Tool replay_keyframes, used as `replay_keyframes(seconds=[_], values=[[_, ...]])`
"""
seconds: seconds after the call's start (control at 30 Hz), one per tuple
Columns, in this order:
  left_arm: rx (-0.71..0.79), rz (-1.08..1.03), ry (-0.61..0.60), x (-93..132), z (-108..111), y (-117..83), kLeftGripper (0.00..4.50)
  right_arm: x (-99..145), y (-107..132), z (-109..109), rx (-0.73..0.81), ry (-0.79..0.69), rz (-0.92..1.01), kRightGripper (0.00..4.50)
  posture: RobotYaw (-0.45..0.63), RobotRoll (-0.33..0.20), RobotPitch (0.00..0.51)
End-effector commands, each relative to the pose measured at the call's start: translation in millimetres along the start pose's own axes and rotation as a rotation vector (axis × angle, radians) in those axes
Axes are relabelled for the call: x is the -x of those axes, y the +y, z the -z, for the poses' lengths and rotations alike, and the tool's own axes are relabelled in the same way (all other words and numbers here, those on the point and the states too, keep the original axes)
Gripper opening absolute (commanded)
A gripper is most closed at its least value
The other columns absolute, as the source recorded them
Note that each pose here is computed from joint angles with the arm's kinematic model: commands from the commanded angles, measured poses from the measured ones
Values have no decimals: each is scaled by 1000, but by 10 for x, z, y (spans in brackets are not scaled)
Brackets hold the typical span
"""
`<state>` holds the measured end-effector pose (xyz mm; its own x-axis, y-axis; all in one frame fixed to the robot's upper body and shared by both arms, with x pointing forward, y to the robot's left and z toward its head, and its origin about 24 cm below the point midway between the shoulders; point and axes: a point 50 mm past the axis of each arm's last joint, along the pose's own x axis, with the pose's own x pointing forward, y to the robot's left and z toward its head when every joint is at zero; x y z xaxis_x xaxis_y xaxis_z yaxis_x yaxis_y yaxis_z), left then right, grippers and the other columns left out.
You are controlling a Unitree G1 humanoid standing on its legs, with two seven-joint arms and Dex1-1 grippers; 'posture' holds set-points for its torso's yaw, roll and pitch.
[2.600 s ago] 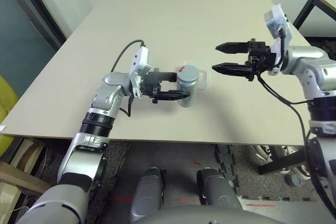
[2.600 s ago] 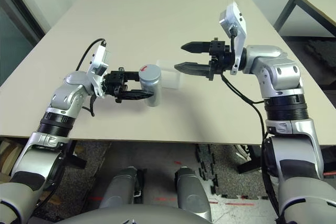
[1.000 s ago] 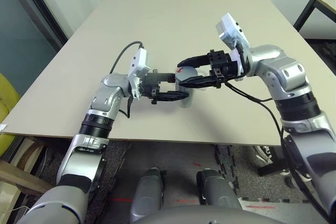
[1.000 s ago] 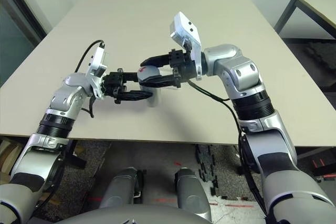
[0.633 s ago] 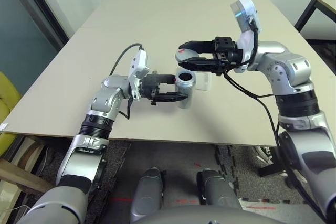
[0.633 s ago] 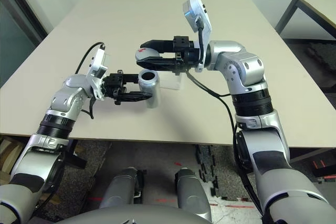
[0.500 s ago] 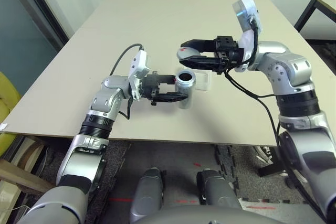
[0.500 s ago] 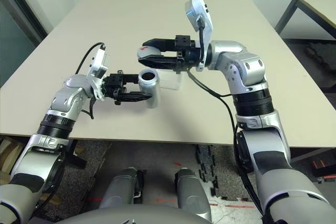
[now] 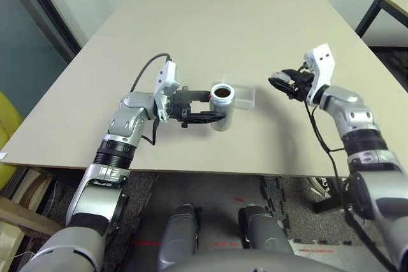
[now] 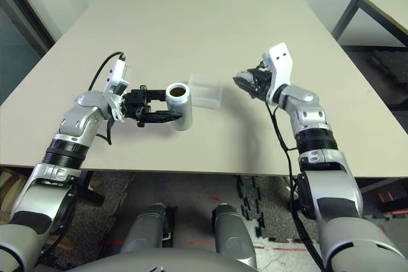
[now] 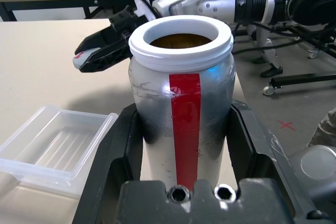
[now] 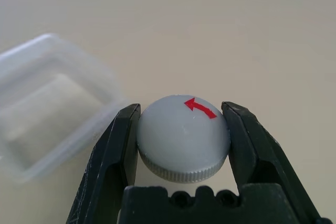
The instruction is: Pour the medicine from the bottle into the box.
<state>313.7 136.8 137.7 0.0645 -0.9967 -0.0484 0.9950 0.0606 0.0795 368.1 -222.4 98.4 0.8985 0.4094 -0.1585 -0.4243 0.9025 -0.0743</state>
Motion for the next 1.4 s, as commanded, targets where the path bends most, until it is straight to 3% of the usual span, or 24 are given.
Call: replay_keyframes(seconds=[0.03, 0.27, 0.43, 0.47, 0.6, 0.73, 0.83, 1.03, 1.17, 1.33, 1.4], values=[[-5, -24, -2, 41, -8, 6, 2448, 6, -16, 123, -18, 20, 52, 2598, -25, 0, 48], [-10, -34, -7, 42, -26, 15, 2448, 22, 15, 415, -54, 139, 83, 2598, -24, 0, 48], [-10, -40, -9, 33, -29, 21, 2448, 38, -13, 444, -55, 164, 87, 2598, -31, 0, 48], [-8, -40, -8, 28, -25, 20, 2448, 49, -32, 438, -51, 167, 85, 3324, -31, 0, 48], [-16, -62, -2, 12, -34, 48, 2448, 79, -106, 301, -3, 134, 48, 4480, -36, 0, 51], [-27, -130, 35, 0, -21, 117, 2448, 120, -178, 99, 24, 52, 15, 4500, -38, 0, 53], [-55, -201, 38, -19, -47, 191, 2448, 167, -121, -149, -2, -56, -117, 4500, -42, 0, 53], [-155, -453, 49, -57, -144, 476, 2448, 264, 17, -293, 12, -79, -229, 4500, -53, 0, 50], [-261, -652, 135, -146, -173, 718, 2448, 312, 142, -321, 5, -77, -305, 4500, -58, 0, 45], [-363, -656, 317, -274, -22, 796, 2448, 316, 161, -280, 8, -54, -306, 4500, -69, 0, 39], [-483, -616, 456, -374, -9, 825, 2448, 329, 158, -278, 5, -55, -306, 4500, -73, 0, 36]])
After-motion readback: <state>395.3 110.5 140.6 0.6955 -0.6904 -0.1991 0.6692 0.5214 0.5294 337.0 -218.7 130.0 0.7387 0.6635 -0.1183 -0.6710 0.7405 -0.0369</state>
